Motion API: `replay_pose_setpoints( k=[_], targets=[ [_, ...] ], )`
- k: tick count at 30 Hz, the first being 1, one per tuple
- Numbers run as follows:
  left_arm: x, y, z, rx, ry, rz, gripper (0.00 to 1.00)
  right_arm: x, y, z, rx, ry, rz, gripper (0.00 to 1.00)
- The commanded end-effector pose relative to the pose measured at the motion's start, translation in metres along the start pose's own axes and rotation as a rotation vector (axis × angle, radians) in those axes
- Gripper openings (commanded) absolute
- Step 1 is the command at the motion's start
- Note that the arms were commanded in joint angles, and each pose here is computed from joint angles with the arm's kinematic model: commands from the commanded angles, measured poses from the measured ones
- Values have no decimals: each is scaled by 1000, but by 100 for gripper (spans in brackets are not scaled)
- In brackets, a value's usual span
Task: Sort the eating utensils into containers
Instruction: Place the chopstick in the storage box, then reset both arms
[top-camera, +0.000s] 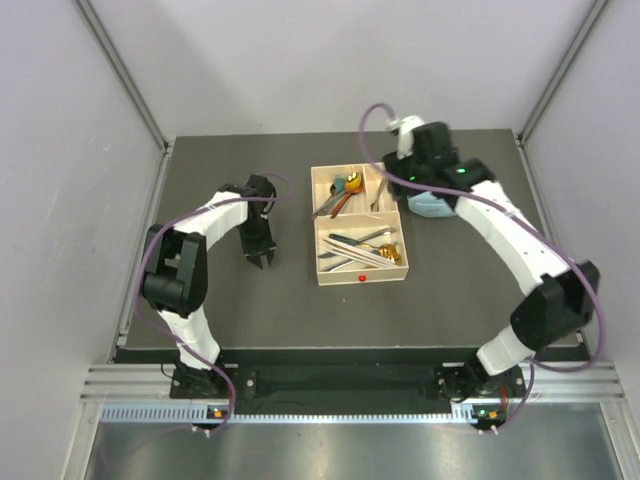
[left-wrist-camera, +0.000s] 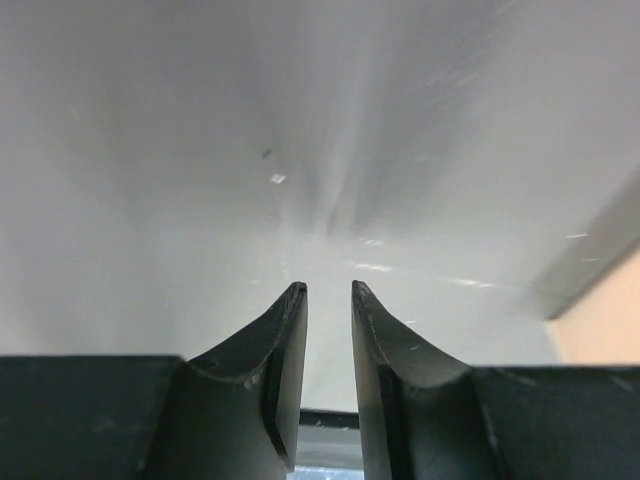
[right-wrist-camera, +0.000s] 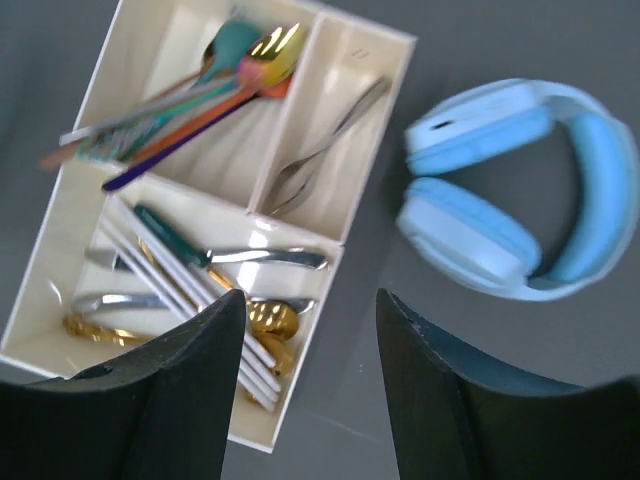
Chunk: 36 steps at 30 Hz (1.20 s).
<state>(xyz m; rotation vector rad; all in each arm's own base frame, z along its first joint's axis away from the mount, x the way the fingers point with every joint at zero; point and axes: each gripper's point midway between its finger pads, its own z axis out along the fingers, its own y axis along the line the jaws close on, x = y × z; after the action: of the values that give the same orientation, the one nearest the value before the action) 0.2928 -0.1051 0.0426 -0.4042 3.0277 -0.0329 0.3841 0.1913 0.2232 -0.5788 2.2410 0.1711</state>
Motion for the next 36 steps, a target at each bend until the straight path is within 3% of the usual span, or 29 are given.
replay_pose_setpoints(
  k=[1, 5, 10, 20, 36],
  targets=[
    [-41, -24, -40, 97, -146, -15, 31, -16, -37, -33, 19, -121, 255, 54],
    [-54, -41, -53, 160, -158, -13, 31, 8, -53, -34, -4, -85, 405, 54],
    [-70, -58, -73, 228, -206, -14, 32, 28, -72, -40, 18, -77, 469, 54],
    [-78, -64, -86, 250, -239, -19, 32, 73, -76, -28, 12, -9, 703, 54],
    [-83, -67, -90, 268, -257, -11, 32, 94, -94, -32, 43, -2, 817, 56]
  ],
)
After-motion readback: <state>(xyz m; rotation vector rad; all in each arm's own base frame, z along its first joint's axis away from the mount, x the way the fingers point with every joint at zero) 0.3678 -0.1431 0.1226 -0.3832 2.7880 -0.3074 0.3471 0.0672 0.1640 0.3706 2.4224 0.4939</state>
